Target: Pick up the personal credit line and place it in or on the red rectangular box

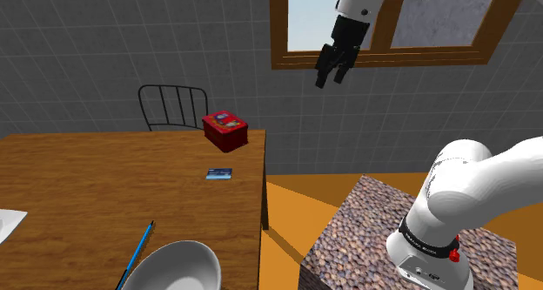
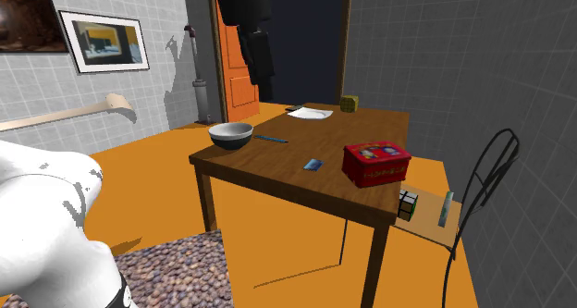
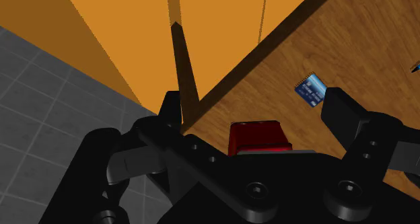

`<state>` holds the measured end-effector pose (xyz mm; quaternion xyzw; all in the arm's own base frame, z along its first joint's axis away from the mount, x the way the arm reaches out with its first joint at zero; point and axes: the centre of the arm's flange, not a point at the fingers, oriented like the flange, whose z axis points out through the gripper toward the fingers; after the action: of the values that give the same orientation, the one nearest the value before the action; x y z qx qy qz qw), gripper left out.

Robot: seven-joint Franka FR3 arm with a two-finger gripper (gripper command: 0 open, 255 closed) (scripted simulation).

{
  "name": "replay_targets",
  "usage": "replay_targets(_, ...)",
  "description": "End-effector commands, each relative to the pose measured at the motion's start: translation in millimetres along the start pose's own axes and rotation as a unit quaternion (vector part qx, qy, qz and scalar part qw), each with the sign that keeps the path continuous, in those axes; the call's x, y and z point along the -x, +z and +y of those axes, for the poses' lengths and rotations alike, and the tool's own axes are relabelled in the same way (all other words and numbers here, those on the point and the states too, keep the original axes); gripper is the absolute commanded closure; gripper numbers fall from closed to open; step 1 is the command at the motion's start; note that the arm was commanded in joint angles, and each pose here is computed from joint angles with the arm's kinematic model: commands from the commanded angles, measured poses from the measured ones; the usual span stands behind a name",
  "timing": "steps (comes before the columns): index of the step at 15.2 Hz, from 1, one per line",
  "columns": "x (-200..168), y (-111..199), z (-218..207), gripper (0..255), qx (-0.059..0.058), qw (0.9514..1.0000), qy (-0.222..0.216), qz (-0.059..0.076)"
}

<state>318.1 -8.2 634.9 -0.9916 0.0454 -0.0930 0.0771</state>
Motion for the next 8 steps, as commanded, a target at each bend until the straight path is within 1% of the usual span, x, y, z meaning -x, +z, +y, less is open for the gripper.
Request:
replay_targets(1,0,0,0,0,0.000,1.0000,0.000,0.000)
replay_targets(4,-13,34,-9,0,-0.007,0.9992,-0.035,0.014)
replay_targets(8,-31,78,-23,0,-0.016,0.9959,-0.083,0.033)
